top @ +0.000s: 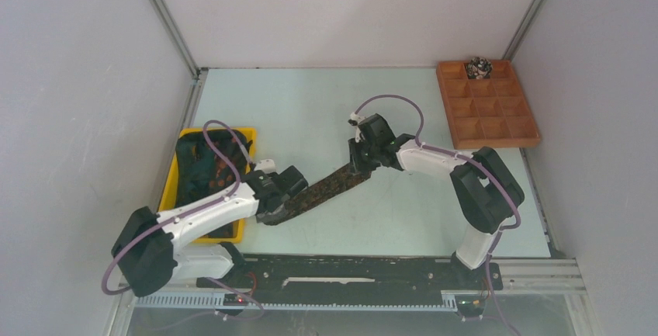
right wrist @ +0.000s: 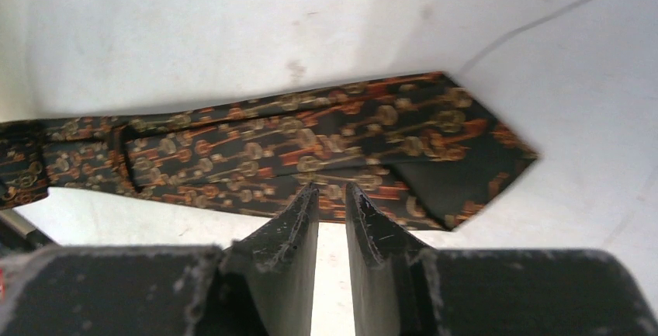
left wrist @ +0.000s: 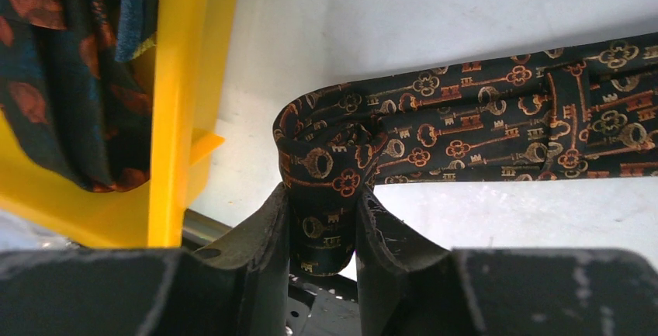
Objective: Roll the ties
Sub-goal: Roll the tie at the center of the board.
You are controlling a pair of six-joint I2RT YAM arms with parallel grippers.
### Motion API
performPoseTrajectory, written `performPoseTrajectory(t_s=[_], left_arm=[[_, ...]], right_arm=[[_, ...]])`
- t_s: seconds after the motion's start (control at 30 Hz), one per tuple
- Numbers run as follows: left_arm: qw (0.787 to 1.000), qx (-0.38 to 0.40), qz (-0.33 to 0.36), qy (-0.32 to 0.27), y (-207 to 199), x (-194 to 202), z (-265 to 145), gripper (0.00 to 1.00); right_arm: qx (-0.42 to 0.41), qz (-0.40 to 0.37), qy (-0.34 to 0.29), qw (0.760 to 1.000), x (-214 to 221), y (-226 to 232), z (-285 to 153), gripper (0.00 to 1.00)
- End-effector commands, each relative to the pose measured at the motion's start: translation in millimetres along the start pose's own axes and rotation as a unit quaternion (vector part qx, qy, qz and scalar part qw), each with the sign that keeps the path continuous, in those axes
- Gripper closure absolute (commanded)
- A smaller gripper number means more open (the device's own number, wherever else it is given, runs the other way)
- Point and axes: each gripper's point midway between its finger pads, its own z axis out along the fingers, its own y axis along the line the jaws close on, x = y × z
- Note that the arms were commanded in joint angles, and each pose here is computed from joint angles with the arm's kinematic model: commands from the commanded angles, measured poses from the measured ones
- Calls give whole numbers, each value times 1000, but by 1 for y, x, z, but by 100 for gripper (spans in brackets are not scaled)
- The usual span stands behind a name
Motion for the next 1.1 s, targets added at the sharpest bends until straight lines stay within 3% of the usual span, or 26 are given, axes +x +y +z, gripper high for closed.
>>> performPoseTrajectory(t_s=[0.0,0.33,0.8,0.87,1.07], left_arm=[[997,-64,40,-10,18,-10,-6,80],[983,-150,105,14,21,-7,-4,80],[957,-210,193,49,-13,5,7,78],[956,-211,198,54,-18,7,9,76],[955,-205,206,68,-30,14,14,57]], right_arm=[[12,15,-33,999,-16,-8,-16,77],[34,42,-33,998,-17,-28,-18,77],[33,54,-31,998,-18,-35,-21,77],[34,55,-31,997,-18,-36,-22,77],[34,57,-29,997,-17,-37,-20,77]])
